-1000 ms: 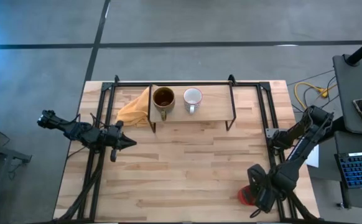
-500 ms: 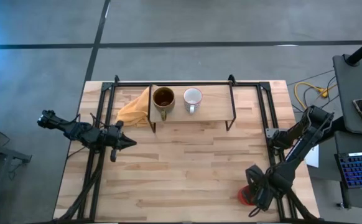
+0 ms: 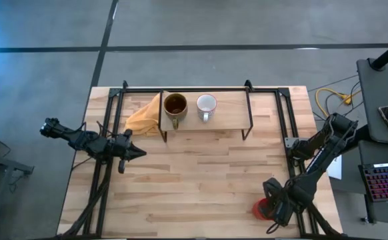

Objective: Stack small to large cups/mugs on shelf
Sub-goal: Put the red mug on the shelf

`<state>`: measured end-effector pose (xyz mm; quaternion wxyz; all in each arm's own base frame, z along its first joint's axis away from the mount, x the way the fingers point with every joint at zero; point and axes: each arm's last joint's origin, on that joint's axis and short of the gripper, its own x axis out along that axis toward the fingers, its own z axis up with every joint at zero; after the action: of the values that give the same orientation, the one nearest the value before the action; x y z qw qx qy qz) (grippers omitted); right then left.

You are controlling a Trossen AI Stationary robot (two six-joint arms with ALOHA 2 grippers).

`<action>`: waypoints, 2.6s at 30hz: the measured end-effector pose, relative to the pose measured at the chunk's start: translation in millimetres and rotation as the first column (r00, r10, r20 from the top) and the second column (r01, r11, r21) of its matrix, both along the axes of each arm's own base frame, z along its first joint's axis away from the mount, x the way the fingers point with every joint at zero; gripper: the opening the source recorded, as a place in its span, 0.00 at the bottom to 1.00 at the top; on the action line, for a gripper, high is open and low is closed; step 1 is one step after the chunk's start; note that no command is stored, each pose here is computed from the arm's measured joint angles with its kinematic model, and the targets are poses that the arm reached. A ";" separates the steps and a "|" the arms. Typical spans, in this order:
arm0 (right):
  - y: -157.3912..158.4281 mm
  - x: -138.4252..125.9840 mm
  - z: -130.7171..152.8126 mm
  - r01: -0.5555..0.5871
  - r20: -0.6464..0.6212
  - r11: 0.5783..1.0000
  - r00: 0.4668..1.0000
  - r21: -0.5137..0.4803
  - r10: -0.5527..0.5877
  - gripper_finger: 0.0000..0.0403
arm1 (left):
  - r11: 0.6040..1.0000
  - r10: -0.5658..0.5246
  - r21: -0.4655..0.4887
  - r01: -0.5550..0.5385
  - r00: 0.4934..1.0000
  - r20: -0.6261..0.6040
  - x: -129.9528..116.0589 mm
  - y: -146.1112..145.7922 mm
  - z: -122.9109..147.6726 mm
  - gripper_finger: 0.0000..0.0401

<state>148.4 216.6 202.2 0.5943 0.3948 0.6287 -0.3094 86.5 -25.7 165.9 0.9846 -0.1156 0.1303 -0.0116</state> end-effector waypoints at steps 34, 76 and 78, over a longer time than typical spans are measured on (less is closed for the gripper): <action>-84.6 65.0 139.5 0.356 0.300 0.877 0.917 -0.321 -0.263 0.02 | 1.000 0.000 0.000 0.000 1.000 0.000 0.0 0.0 0.0 0.00; -333.3 116.6 161.5 0.466 0.123 0.866 0.884 -0.180 -0.450 0.03 | 1.000 0.000 0.000 0.000 1.000 0.000 0.0 0.0 0.0 0.00; -336.1 115.4 158.9 0.471 0.110 0.866 0.882 -0.167 -0.459 0.03 | 1.000 0.000 0.000 0.000 1.000 0.000 0.0 0.0 0.0 0.00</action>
<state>263.8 -119.5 361.0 0.5573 0.4866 0.4628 -0.4882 86.5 -25.7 165.9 0.9846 -0.1155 0.1303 -0.0116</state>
